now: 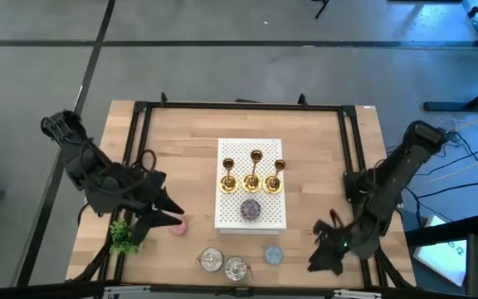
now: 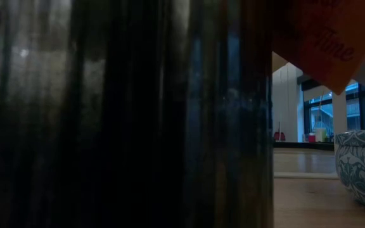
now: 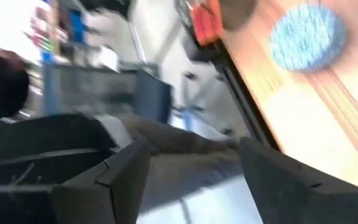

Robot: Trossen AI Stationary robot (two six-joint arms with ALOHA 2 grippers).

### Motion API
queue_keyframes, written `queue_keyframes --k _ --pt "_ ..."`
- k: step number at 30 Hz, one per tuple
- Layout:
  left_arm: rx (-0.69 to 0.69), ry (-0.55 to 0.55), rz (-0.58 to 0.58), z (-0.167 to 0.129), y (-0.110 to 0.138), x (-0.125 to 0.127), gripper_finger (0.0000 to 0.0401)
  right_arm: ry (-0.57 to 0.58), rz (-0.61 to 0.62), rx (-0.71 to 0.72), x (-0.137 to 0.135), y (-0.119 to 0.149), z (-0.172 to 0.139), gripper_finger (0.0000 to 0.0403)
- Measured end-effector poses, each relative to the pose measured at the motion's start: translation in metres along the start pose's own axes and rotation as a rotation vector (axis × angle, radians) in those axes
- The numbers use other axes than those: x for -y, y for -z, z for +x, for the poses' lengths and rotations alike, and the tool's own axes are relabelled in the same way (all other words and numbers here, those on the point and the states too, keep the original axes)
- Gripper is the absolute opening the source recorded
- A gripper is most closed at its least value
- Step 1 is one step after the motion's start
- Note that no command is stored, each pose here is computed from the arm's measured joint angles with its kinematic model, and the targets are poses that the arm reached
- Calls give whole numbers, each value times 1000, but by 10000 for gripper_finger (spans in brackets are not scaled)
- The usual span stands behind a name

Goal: Pick & Place candle stick holders
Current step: Put the blue patterned scented candle on the shelf aligned with the other red patterned scented candle

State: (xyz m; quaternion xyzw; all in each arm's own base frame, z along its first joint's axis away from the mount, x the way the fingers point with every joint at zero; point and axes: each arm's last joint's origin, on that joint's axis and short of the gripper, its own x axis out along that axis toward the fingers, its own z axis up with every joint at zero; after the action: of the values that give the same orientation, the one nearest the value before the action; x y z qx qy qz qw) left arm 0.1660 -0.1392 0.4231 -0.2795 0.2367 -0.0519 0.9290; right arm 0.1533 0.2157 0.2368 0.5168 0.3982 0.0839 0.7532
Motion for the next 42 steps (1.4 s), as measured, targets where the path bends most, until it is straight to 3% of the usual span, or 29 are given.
queue_keyframes --k 4,8,13,20,27,35,42 --pt "0 -76 0 9 6 -1 143 133 -144 -73 -18 3 24 235" --pt "-26 -167 -6 19 14 -4 143 252 -446 -107 -38 4 41 229" --pt "-71 -266 -17 29 30 -4 143 389 -684 -43 -46 5 60 228" --pt "78 -383 -15 30 50 3 143 555 -734 77 -21 3 95 237" --pt "98 -369 -54 26 55 7 143 548 -626 147 -7 3 122 292" --pt "115 -355 -70 22 59 10 143 572 -658 224 -7 -3 123 375" --pt "122 -358 -69 22 59 10 143 609 -703 180 -1 -10 128 394"
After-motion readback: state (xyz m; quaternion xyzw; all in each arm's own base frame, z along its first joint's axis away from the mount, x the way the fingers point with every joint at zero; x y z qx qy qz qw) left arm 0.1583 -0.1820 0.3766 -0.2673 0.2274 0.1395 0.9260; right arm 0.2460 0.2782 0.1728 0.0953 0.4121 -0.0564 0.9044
